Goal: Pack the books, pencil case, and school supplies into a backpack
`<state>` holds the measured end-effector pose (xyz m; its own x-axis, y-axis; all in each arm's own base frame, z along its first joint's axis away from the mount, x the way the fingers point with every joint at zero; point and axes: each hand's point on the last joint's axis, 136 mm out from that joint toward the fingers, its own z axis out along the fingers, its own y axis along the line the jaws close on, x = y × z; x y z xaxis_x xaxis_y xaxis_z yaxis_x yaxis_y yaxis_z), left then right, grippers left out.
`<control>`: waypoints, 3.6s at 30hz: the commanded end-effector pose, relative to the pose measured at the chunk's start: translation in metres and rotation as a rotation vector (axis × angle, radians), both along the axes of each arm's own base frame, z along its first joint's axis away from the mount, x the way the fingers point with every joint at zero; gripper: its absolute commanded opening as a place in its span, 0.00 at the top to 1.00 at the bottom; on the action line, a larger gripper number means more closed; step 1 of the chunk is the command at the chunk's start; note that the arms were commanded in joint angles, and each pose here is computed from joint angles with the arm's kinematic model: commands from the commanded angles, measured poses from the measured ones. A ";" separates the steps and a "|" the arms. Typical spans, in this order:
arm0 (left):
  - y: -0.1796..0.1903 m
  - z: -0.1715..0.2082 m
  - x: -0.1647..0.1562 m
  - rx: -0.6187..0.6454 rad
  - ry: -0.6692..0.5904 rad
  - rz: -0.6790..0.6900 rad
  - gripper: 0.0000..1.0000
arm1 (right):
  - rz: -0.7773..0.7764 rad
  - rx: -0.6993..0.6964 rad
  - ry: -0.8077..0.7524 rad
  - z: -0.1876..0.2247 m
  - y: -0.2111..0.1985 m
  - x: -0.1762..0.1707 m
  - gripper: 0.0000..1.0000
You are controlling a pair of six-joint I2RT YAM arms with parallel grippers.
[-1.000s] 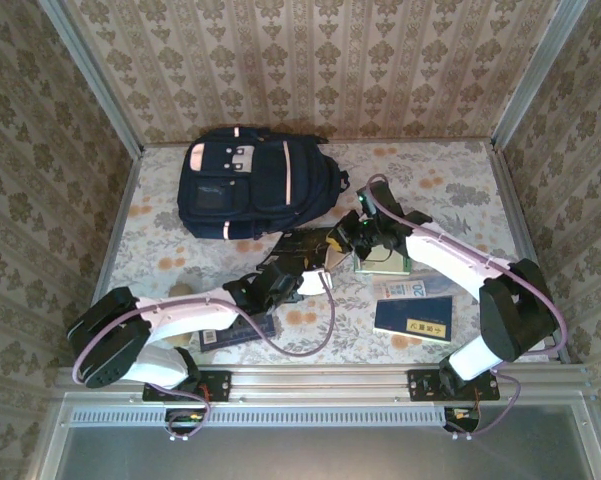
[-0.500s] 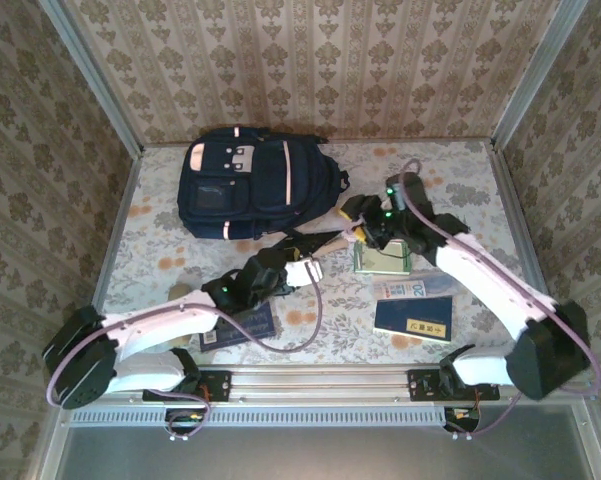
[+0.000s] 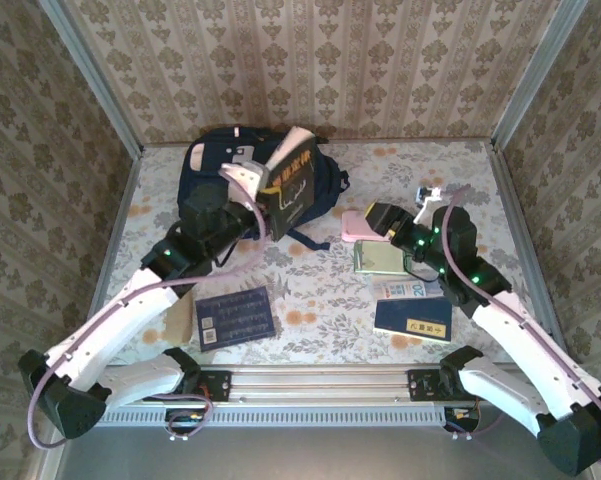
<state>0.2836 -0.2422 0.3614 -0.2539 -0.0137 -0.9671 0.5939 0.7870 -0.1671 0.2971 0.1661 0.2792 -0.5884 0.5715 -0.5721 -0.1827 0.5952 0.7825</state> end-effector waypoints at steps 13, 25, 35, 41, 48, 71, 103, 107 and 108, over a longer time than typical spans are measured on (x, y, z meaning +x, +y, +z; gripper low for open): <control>-0.012 0.064 0.005 -0.886 0.330 -0.040 1.00 | 0.216 0.572 -0.038 0.040 0.063 0.009 0.01; -0.014 0.049 0.001 -0.971 0.429 -0.049 1.00 | 0.123 0.745 -0.105 0.064 0.061 0.029 0.25; -0.009 0.035 0.000 -0.962 0.453 -0.023 1.00 | 0.090 0.749 -0.187 0.087 0.052 0.032 0.57; -0.014 0.022 0.002 -0.952 0.498 -0.018 1.00 | 0.057 0.684 -0.194 0.079 0.048 0.034 0.86; -0.008 -0.010 0.008 -0.838 0.558 0.049 0.76 | -0.027 0.510 -0.201 0.065 0.024 0.033 1.00; -0.013 -0.166 0.215 -0.082 0.796 0.037 0.32 | -0.322 -0.294 -0.023 0.001 -0.088 -0.025 1.00; -0.065 -0.252 0.261 -0.083 0.849 -0.062 0.65 | -0.273 -0.294 0.040 -0.028 -0.081 -0.021 1.00; -0.067 -0.260 0.261 -0.043 0.852 -0.053 0.71 | -0.277 -0.292 0.041 -0.028 -0.082 -0.021 1.00; -0.066 -0.263 0.260 -0.024 0.851 -0.048 0.75 | -0.279 -0.291 0.042 -0.029 -0.082 -0.021 1.00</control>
<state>0.5439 -0.2995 0.1018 -0.9049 -0.0493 -0.4228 0.2469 0.7483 -0.6157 0.2690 0.0802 0.2255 -0.5246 0.4884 -0.6974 0.0958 0.8478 0.5217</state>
